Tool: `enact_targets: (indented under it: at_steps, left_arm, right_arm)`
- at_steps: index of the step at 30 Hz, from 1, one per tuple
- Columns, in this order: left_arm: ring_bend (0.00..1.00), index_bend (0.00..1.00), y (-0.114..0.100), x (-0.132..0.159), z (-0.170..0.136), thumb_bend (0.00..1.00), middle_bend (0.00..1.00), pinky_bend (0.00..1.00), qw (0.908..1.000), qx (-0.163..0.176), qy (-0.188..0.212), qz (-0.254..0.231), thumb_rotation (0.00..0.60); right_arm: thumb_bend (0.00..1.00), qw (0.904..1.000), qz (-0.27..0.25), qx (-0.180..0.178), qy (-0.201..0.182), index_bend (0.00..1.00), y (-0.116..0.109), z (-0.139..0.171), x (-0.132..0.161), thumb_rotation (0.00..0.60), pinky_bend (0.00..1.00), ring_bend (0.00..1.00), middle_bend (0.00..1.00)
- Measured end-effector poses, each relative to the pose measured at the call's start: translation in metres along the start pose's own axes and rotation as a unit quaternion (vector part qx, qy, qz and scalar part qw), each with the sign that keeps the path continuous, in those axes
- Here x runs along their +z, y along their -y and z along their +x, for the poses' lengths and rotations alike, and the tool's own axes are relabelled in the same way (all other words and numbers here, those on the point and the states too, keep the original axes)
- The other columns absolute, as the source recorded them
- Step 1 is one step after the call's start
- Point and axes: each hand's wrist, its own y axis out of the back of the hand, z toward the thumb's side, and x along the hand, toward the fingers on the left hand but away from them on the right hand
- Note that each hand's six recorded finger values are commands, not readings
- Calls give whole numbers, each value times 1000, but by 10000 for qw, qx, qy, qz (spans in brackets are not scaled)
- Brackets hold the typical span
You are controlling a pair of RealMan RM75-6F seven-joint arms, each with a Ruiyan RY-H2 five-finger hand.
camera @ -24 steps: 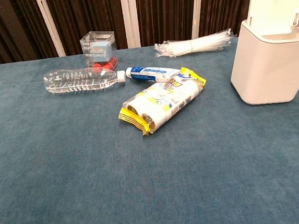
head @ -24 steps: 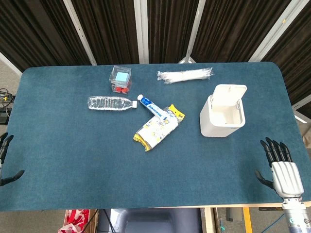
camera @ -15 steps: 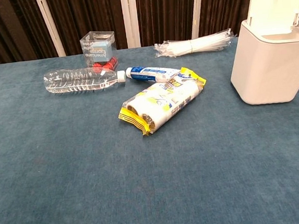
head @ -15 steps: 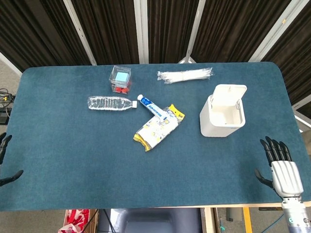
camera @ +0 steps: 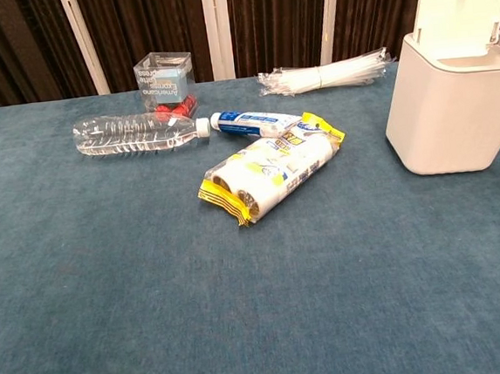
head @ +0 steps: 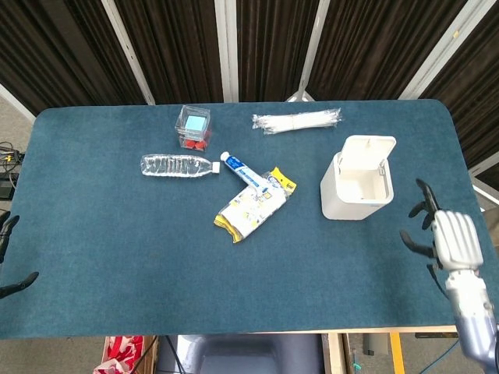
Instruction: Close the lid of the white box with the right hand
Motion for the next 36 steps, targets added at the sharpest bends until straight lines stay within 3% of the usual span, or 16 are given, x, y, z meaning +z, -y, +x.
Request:
enact_targets:
  at_steps: [5, 9, 23, 36]
  left_arm:
    - [0, 0, 3, 3, 4, 0, 0, 0, 10000, -54, 31, -35, 600]
    - [0, 0, 4, 3, 6, 0, 0, 0, 10000, -68, 43, -48, 600]
    - [0, 0, 2, 3, 7, 0, 0, 0, 9999, -42, 83, -46, 600]
    - [0, 0, 4, 3, 10, 0, 0, 0, 10000, -40, 87, -27, 600]
  right_arm:
    - [599, 9996, -224, 112, 134, 0, -18, -41, 21, 600, 834, 950, 828]
    - [665, 9988, -336, 235, 261, 0, -29, -70, 37, 600, 846, 959, 836]
    - [695, 9891, -706, 983, 843, 16, -25, -137, 70, 600, 846, 959, 837]
    - [697, 9835, -672, 1296, 1072, 317, 0, -157, 82, 600, 846, 963, 843]
